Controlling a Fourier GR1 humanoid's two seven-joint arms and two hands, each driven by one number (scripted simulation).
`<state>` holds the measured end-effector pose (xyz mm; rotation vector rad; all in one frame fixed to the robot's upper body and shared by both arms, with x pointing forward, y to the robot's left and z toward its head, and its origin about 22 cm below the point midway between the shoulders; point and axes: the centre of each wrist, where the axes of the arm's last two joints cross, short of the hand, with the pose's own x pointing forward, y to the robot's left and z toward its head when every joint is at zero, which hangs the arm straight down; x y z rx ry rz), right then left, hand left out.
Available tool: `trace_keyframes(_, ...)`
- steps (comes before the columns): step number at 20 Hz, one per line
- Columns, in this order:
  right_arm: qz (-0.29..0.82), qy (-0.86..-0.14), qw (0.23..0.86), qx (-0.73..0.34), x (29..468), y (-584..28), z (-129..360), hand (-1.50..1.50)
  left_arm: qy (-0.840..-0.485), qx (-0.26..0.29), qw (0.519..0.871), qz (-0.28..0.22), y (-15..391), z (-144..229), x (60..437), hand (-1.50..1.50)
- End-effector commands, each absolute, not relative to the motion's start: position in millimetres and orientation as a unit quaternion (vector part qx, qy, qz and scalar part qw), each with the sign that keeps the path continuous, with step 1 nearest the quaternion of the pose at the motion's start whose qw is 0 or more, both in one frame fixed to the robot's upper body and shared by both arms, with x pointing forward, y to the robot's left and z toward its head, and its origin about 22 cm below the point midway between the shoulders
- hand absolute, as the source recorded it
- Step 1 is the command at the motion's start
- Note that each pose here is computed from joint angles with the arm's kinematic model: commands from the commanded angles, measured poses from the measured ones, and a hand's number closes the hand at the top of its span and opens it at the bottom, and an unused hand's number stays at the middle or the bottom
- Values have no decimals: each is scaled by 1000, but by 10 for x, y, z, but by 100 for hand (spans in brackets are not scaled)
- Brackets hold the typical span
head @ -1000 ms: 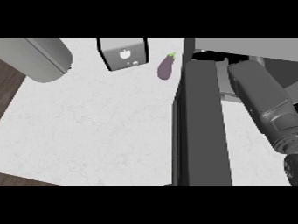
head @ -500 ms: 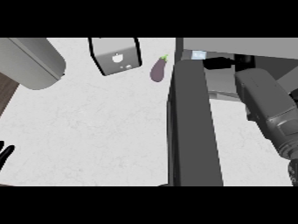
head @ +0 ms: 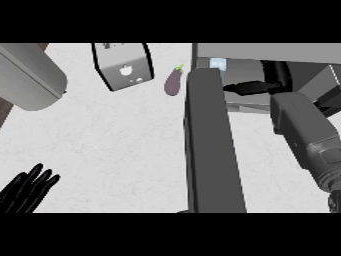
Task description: Pick up the milk, place it into the microwave and close the microwave
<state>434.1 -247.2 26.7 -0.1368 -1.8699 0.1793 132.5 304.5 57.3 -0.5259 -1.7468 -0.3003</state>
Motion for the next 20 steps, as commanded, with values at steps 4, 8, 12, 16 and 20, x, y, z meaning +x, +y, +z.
trace_keyframes(4, 37, -784, 615, 68, 3955, -2430, -382, -150, -727, -260, 611, -175, 2783, 368, 1518, -150)
trace_keyframes(8, 19, -781, 615, 104, 3904, -2138, -489, -150, -728, -230, 617, -192, 2563, 285, 1616, -150)
trace_keyframes(12, 15, -774, 623, 110, 3491, -2464, -921, -150, -725, -237, 610, -212, 2471, 131, 1710, -150)
trace_keyframes(16, 29, -760, 643, 87, 3273, -2371, -1129, -150, -722, -235, 614, -215, 2344, 40, 1846, 150)
trace_keyframes(20, 35, -746, 662, 64, 2781, -2730, -1441, -150, -720, -227, 614, -229, 2263, 38, 1917, 150)
